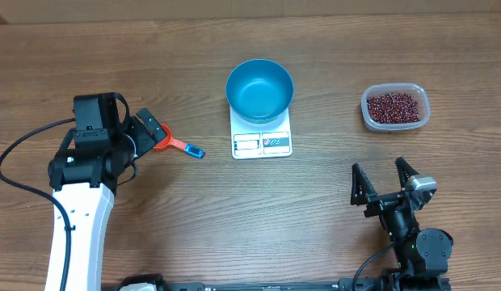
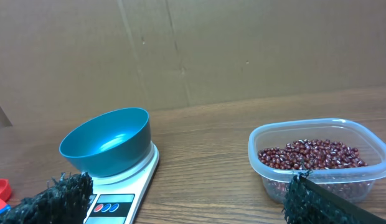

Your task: Scoop item into bowl and weigh 150g on scale

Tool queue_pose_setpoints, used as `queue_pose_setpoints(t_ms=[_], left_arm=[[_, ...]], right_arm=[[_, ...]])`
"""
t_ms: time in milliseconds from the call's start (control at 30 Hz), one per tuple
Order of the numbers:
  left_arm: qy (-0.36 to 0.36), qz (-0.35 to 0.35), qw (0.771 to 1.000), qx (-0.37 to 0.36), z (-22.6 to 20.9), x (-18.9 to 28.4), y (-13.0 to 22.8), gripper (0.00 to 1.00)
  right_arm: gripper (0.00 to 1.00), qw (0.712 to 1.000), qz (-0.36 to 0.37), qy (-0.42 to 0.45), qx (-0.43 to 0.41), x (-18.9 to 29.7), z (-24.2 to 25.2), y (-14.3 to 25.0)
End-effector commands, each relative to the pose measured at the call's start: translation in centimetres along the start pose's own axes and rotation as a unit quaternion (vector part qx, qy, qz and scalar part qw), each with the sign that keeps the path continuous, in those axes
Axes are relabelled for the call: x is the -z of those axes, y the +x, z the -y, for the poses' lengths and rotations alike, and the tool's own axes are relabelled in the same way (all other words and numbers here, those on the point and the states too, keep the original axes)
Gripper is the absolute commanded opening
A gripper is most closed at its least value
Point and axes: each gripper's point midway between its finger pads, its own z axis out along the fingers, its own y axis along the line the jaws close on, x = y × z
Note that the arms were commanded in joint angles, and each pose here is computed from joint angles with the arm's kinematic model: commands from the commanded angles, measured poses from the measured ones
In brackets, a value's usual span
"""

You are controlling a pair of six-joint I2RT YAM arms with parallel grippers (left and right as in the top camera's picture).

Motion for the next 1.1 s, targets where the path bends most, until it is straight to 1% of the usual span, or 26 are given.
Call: queue_pose_setpoints(t_ms=[0,867,1067], left_arm=[[-0.003,0.011,1.0,0.002,0.27,0.33,-0.7,1.0],[-0.003,0.011,1.0,0.002,0.27,0.33,-0.7,1.0],[0.005,0.022,1.0,0.0,0.66,0.4,-1.25,1.0]], right_arm=[[1.0,1.0,0.003,0.002,0.002,0.0,0.06,0.12],[1.0,1.0,0.003,0.002,0.002,0.0,0.06,0.12],[1.0,1.0,0.003,0.002,0.002,0.0,0.06,0.12]])
